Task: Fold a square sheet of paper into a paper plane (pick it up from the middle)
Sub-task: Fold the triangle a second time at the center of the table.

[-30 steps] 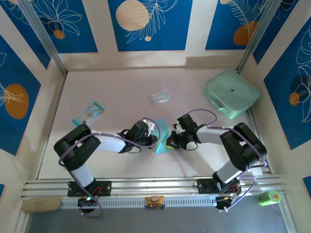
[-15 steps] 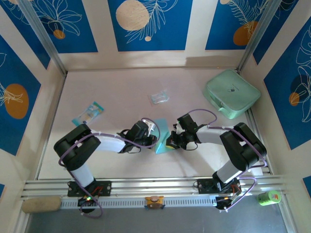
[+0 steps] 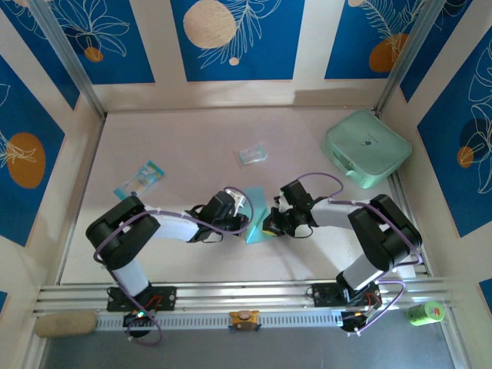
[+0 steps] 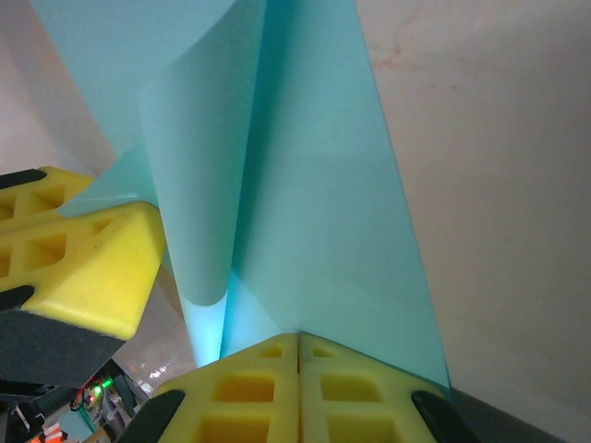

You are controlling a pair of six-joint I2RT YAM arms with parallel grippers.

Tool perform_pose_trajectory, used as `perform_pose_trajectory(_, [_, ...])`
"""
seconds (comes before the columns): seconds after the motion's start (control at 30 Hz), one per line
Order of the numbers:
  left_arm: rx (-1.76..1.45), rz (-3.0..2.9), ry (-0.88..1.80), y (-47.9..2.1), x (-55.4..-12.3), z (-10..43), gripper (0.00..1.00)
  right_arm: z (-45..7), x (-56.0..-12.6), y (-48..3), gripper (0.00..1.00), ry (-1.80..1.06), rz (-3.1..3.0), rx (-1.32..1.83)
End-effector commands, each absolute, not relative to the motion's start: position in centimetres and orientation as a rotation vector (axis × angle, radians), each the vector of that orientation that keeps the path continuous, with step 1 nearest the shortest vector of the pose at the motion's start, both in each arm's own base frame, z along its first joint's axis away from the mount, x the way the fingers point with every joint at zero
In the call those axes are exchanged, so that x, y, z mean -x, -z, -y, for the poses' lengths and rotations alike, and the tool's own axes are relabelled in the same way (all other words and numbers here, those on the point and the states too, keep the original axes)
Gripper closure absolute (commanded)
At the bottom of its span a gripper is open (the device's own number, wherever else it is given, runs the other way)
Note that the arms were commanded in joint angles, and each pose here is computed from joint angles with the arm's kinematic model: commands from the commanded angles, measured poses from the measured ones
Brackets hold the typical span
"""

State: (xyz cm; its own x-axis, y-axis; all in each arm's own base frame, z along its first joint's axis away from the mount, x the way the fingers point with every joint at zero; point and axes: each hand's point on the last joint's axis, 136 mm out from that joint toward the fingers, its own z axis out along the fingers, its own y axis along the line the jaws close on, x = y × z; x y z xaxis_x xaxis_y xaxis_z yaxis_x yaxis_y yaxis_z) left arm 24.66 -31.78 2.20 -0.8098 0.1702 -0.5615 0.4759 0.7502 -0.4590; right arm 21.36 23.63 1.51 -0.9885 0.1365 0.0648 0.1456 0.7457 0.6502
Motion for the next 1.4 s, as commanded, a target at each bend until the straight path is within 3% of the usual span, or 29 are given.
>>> perform_pose_trajectory(0.0, [-0.512, -2.494, 0.823, -1.0, -24.3, 31.6, 1.00, -23.7, -22.2, -3.2, 0.93, 1.132, 2.953, 0.239])
perform_pose_trajectory(0.4, [-0.525, -2.501, 0.835, -1.0, -24.2, 31.9, 1.00, -27.3, -24.8, -5.8, 0.98, 1.368, 2.889, 0.165])
perform_pose_trajectory(1.0, [-0.538, -2.522, 0.830, -0.7, -24.0, 31.9, 1.00, -24.5, -22.6, 0.2, 0.99, 1.206, 2.862, 0.323])
perform_pose_trajectory(1.37, [-0.542, -2.546, 0.819, -0.4, -23.9, 31.8, 1.00, -24.9, -26.0, -4.2, 0.97, 1.334, 2.930, 0.272])
